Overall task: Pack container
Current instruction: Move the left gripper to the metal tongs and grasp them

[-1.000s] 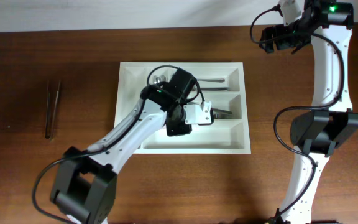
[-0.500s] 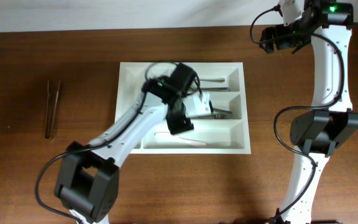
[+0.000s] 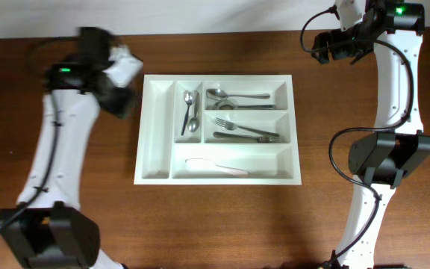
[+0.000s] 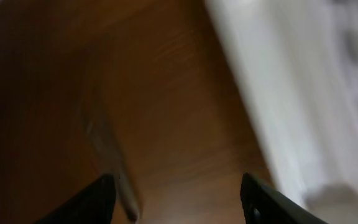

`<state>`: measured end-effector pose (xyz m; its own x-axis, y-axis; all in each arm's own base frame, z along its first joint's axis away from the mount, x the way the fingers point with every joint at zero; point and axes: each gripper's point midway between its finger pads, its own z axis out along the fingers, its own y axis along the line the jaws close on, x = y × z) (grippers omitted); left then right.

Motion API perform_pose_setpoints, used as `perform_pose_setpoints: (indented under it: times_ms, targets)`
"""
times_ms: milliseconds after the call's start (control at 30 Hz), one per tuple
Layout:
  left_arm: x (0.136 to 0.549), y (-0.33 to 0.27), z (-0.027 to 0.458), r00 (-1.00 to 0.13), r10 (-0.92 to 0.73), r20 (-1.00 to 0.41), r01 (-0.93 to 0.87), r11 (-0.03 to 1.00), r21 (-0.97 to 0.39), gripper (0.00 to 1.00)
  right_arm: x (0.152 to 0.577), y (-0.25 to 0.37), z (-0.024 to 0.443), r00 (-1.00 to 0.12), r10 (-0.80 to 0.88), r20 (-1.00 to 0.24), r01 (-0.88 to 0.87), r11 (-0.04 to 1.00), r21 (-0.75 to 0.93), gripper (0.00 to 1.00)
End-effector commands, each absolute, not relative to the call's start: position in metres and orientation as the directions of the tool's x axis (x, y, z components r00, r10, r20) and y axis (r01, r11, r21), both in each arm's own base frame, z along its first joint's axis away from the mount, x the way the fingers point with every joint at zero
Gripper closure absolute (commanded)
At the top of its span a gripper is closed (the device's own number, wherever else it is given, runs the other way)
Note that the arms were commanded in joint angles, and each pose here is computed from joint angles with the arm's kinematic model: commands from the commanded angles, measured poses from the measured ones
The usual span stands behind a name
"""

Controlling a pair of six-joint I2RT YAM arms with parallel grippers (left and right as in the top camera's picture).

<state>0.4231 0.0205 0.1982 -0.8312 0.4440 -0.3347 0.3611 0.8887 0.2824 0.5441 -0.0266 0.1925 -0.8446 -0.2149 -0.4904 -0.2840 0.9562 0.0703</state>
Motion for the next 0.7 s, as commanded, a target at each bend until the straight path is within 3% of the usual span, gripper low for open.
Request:
perform_pose_setpoints:
  times_ms: [0, 233, 667]
  targets:
    - [0.415, 0.080, 0.201, -0.909, 0.187, -0.373, 0.099, 0.965, 0.243, 0.35, 0.543, -0.028, 0.212, -0.827, -0.208, -0.522, -0.275, 0.960, 0.054, 0.01]
    - [0.409, 0.131, 0.181, -0.924, 0.045, -0.380, -0.024, 0.984, 0.175, 0.37, 0.543, -0.028, 0.212, -0.827, -0.208, -0.522, -0.275, 0.960, 0.054, 0.01]
    - [0.412, 0.155, 0.071, -0.988, -0.016, -0.154, -0.036, 0.991, 0.128, 0.37, 0.543, -0.028, 0.212, -0.827, -0.208, -0.522, -0.276, 0.960, 0.054, 0.01]
